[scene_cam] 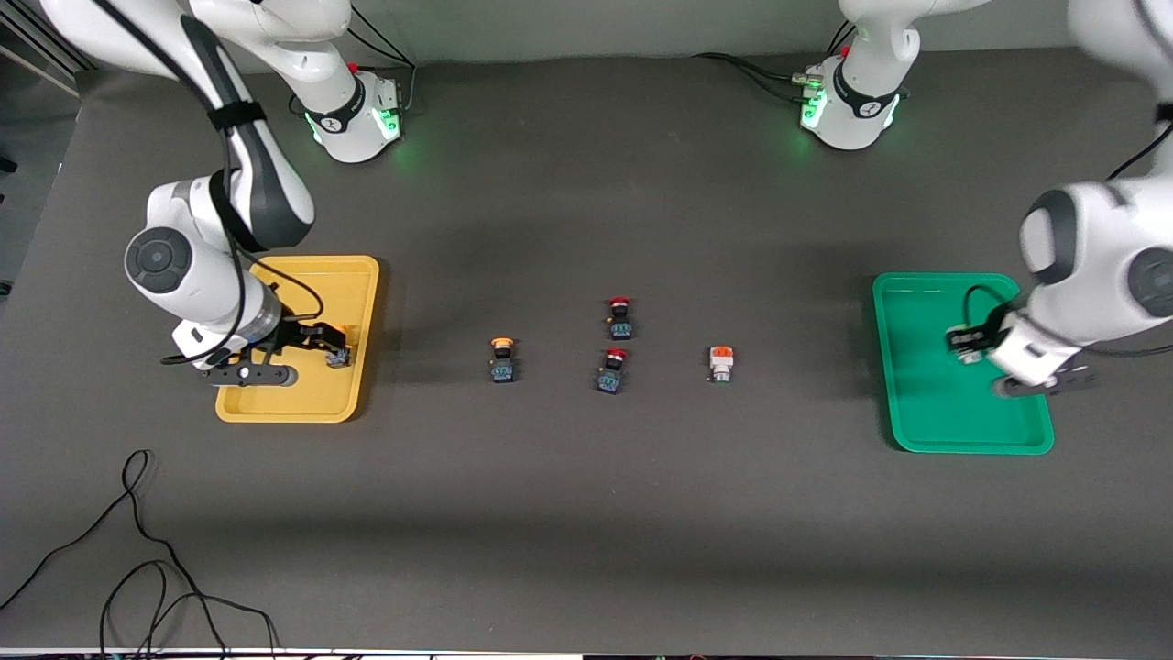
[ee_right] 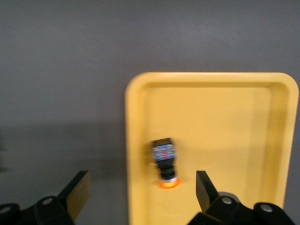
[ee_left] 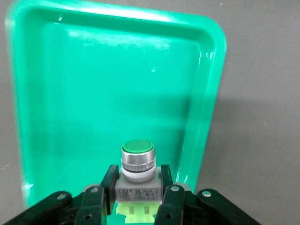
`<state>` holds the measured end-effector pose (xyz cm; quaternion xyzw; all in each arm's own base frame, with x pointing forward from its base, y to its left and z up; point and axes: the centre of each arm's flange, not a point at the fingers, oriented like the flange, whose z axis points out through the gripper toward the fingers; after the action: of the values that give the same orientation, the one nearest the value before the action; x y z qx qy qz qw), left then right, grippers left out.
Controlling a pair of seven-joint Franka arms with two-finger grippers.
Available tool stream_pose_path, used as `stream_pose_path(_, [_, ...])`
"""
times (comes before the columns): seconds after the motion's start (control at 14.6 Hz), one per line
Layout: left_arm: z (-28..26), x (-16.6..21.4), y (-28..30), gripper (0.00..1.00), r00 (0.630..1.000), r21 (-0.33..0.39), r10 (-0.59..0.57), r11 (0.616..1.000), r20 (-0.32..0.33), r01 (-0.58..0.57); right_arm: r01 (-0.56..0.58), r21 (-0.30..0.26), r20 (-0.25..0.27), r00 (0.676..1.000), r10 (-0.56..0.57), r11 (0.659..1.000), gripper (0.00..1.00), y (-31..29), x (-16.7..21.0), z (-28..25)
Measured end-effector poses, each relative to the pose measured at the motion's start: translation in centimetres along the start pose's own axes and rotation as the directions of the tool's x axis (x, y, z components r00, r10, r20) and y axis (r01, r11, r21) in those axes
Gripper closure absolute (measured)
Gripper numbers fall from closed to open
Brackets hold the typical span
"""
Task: Place green and yellow buttons in trays
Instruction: 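Place the yellow button in the yellow tray while the left gripper places the green button, then grasp the second yellow button while the left gripper grasps the orange-based button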
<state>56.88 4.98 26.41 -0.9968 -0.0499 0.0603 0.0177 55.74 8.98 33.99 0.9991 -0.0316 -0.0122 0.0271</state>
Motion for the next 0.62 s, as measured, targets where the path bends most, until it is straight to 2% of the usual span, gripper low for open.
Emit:
stream_pose_path(0.21, [6.7, 0.5, 0.6, 0.59, 0.999, 0.014, 0.04, 0.999, 0.026, -0.04, -0.062, 0.058, 0.002, 0.998, 0.062, 0.996, 0.0, -6.5, -0.7, -1.9])
stream_pose_path(0.27, [7.2, 0.6, 0.5, 0.55, 0.998, 0.019, 0.047, 0.999, 0.031, -0.048, -0.077, 0.075, 0.001, 0.997, 0.077, 0.994, 0.0, -8.7, -0.9, -1.8])
stream_pose_path(0.48, [4.2, 1.4, -0.3, 0.24, 0.996, 0.032, 0.065, 0.997, 0.054, -0.067, -0.109, 0.14, -0.026, 0.993, 0.114, 0.984, 0.0, -14.2, -1.1, 0.5])
stream_pose_path(0.62, [-1.3, 2.4, -1.0, 0.04, 0.994, 0.046, 0.066, 0.996, 0.089, -0.07, -0.129, 0.181, -0.025, 0.99, 0.136, 0.975, 0.0, -17.4, -1.6, 3.5])
